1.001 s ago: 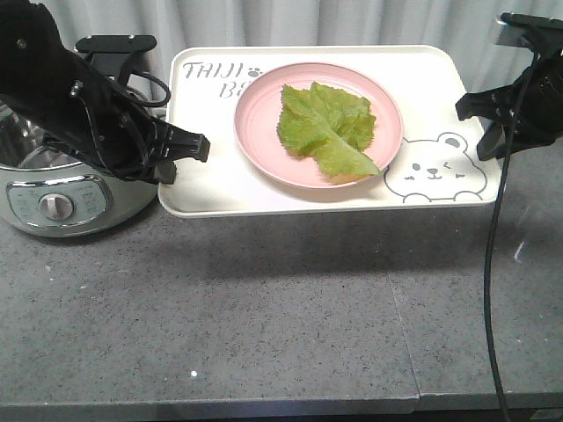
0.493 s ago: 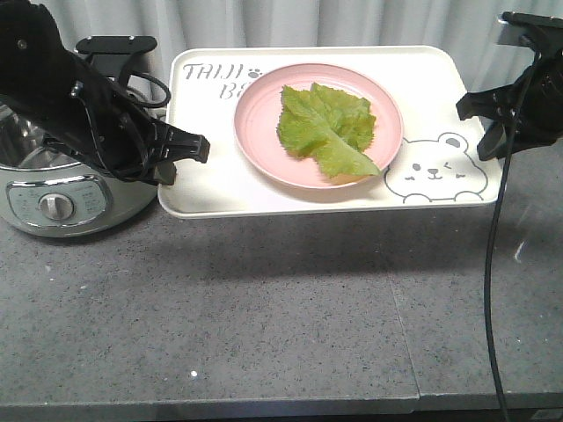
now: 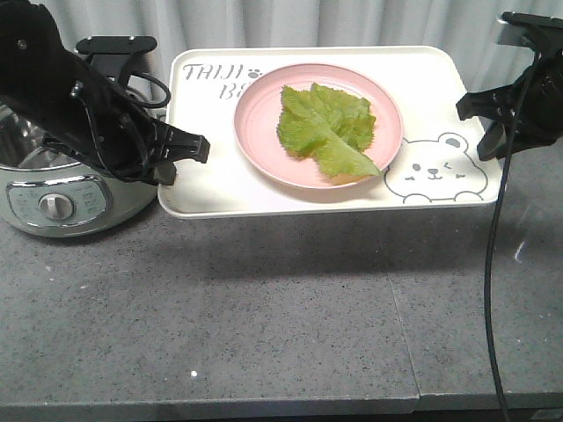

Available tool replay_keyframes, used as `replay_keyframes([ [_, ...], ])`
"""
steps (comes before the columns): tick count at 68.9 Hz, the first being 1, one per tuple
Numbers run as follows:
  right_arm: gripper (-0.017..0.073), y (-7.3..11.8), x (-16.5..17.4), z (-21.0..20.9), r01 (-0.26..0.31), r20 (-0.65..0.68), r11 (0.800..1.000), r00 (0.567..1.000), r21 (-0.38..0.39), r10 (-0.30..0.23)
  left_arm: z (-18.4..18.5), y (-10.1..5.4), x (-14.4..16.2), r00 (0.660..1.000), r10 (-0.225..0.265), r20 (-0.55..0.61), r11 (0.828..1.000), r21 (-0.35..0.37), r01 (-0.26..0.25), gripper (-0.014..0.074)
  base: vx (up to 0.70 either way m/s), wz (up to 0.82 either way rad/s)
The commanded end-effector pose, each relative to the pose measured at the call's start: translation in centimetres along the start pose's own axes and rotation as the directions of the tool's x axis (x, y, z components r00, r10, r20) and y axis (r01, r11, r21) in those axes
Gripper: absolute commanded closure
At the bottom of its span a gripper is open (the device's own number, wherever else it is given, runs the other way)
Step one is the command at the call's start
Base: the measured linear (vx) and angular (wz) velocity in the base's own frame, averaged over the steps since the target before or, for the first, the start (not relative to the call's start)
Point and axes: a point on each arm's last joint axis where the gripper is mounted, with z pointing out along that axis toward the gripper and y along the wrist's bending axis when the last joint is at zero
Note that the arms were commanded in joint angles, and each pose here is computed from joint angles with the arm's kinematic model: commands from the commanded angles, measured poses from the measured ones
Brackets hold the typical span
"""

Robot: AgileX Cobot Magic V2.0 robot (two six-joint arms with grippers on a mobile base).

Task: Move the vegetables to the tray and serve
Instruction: 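Lift the cream tray with both grippers off the counter, then hold the tray level with both grippers while the base turns away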

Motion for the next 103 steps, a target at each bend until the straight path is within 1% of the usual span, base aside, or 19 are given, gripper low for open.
replay_keyframes([
  [1,0.0565,1.12,0.11,-3.12,0.026,0.077,0.999,0.997,-0.029,-0.024,-2.91,-1.05,-0.67,0.991,0.03,0.128,0.998,0.055,-0.037,0.0599,0.0,0.0],
  [59,0.0565,1.12,0.11,-3.12,0.026,0.077,0.999,0.997,-0.029,-0.024,-2.91,-1.05,-0.67,0.991,0.03,0.128,0.998,0.055,-0.037,0.0599,0.0,-0.02],
  [103,0.0565,1.12,0.11,-3.12,0.026,0.077,0.999,0.997,-0.029,-0.024,-2.91,-1.05,-0.67,0.991,0.03,0.128,0.998,0.055,-0.037,0.0599,-0.02,-0.18],
])
